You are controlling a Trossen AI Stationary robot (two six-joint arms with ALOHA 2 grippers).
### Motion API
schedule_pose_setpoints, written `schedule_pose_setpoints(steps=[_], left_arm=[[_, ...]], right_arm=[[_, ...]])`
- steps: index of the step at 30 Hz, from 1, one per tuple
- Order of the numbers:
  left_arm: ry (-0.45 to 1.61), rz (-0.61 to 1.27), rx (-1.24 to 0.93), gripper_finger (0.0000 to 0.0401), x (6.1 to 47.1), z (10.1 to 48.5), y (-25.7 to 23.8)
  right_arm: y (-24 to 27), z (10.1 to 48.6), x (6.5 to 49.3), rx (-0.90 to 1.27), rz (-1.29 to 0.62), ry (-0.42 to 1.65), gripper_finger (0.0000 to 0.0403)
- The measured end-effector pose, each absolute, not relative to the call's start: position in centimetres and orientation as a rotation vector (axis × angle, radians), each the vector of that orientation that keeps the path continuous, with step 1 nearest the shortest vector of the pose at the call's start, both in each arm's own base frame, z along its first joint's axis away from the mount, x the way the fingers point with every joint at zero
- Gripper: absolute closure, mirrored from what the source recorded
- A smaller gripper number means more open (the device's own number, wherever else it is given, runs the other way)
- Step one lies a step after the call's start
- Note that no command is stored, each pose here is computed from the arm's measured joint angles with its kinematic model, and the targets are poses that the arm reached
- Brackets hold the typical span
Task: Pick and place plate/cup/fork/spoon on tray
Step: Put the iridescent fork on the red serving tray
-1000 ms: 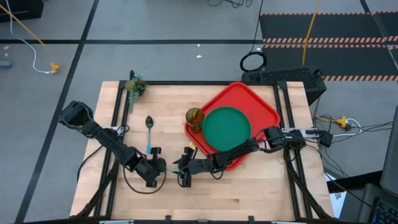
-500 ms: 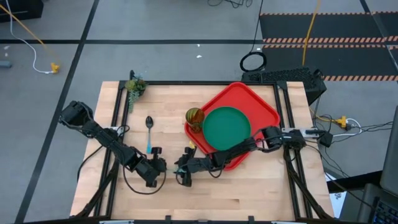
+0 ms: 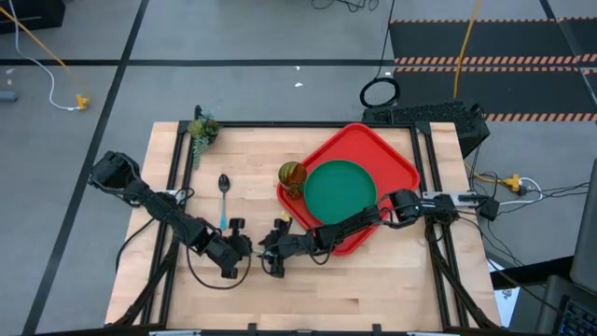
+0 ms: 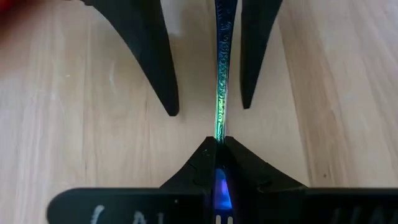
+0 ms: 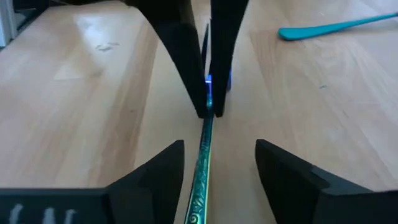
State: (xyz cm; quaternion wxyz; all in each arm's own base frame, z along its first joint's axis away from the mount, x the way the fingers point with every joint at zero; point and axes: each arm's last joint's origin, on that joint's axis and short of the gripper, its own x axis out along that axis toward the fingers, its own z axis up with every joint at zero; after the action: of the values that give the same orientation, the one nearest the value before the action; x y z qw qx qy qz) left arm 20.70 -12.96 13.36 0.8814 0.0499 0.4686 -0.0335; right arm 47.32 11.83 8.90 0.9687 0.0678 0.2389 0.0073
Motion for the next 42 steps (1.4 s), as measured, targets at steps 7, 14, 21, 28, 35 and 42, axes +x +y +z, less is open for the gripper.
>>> schedule_pose_setpoints(steps=[7, 14, 21, 28, 35, 42], left_arm=[[0.975, -0.064, 0.101, 0.0379, 20.7, 13.4, -12.9], [0.963, -0.069, 0.089, 0.0379, 20.8, 13.4, -13.0], [0.912, -0.065, 0.069, 0.0324, 21.2, 13.7, -13.2], [0.86, -0.091, 0.039, 0.0248, 22.6, 16.0, -14.2], [0.822, -0.1, 0.037, 0.0241, 23.4, 21.4, -14.6], [0.694, -0.064, 0.111, 0.0258, 22.7, 26.2, -13.7]], right_arm=[[11.9, 8.9, 47.3, 0.118, 0.024, 0.483, 0.03], [12.0, 8.9, 47.3, 0.123, 0.046, 0.487, 0.0376], [11.9, 8.9, 47.3, 0.119, 0.046, 0.488, 0.0393], [11.9, 10.1, 47.1, 0.106, 0.043, 0.505, 0.0397], [11.4, 14.2, 45.8, 0.046, 0.013, 0.585, 0.0397], [11.0, 17.7, 43.0, 0.038, -0.008, 0.739, 0.0397]])
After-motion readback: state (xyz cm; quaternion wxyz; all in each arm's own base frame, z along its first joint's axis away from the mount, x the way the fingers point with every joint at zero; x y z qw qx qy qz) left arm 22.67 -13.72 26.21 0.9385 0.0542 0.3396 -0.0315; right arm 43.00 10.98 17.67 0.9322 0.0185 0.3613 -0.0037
